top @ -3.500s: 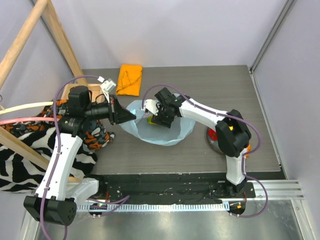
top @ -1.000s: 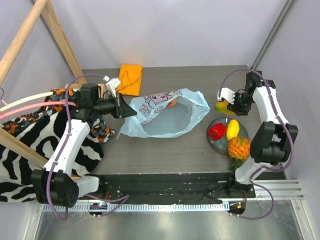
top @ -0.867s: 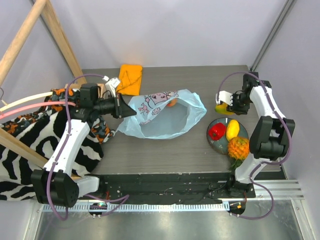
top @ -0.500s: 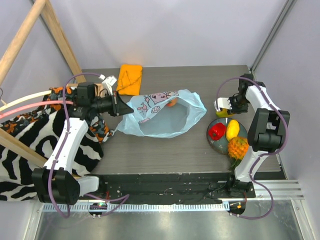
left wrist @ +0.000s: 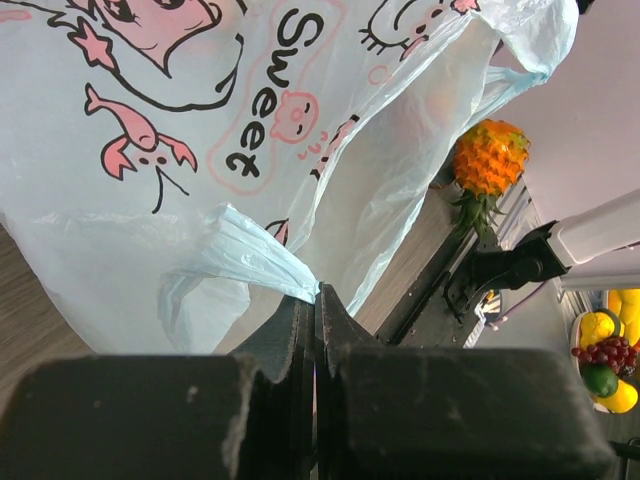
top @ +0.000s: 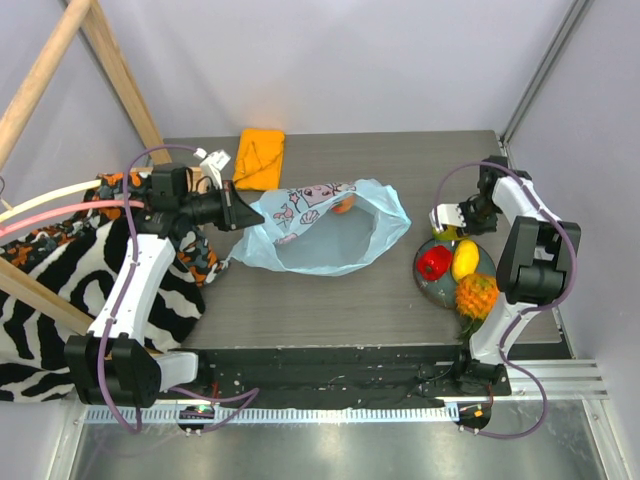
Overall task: Take the fake fruits out of the plastic bag
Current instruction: Place the fake fruit on the plate.
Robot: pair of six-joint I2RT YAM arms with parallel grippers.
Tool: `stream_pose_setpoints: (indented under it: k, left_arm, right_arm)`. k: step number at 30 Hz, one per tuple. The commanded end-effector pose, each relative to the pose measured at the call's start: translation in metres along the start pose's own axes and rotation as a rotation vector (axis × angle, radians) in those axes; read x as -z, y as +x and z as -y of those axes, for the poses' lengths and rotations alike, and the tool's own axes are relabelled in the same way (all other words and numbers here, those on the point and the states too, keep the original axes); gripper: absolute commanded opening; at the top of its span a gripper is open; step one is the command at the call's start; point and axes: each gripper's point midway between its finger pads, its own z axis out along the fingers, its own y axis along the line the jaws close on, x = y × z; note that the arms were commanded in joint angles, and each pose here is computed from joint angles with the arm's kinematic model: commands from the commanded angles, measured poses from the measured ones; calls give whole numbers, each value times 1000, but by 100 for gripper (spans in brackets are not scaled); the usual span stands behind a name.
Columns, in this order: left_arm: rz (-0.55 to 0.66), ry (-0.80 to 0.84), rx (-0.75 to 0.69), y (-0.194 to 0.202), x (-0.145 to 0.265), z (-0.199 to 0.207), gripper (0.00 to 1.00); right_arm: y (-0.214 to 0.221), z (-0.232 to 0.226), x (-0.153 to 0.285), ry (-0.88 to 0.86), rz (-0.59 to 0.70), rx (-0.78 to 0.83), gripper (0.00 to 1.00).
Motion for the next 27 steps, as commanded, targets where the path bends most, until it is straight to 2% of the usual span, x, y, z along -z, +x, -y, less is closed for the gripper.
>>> stream_pose_setpoints:
  k: [1, 9, 13, 16, 17, 19, 20, 22, 27]
  left_arm:
    - [34, 0, -24, -9, 3, 1, 0]
    - [35, 8, -10, -8, 1, 0, 0]
    - [37, 8, -10, -8, 2, 0, 0]
    - [38, 9, -13, -8, 2, 1, 0]
    - [41, 8, -15, -8, 2, 1, 0]
    - [39, 8, -11, -7, 3, 1, 0]
    - [39, 8, -11, -6, 3, 1, 0]
    - [40, 11, -9, -6, 2, 1, 0]
    - [46, 26, -3, -8, 0, 2, 0]
  right_arm:
    - [-10, -4, 13, -19, 15, 391, 30]
    - [-11, -14, 14, -19, 26, 382, 32]
    - [-13, -21, 13, -27, 27, 422, 41]
    - [-14, -23, 11, -26, 30, 429, 54]
    - [-12, -21, 12, -18, 29, 422, 62]
    - [-9, -17, 13, 1, 25, 409, 69]
    - [-6, -12, 17, 16, 18, 399, 87]
    - [-1, -9, 20, 27, 10, 390, 98]
    - [13, 5, 39, 87, -18, 351, 99]
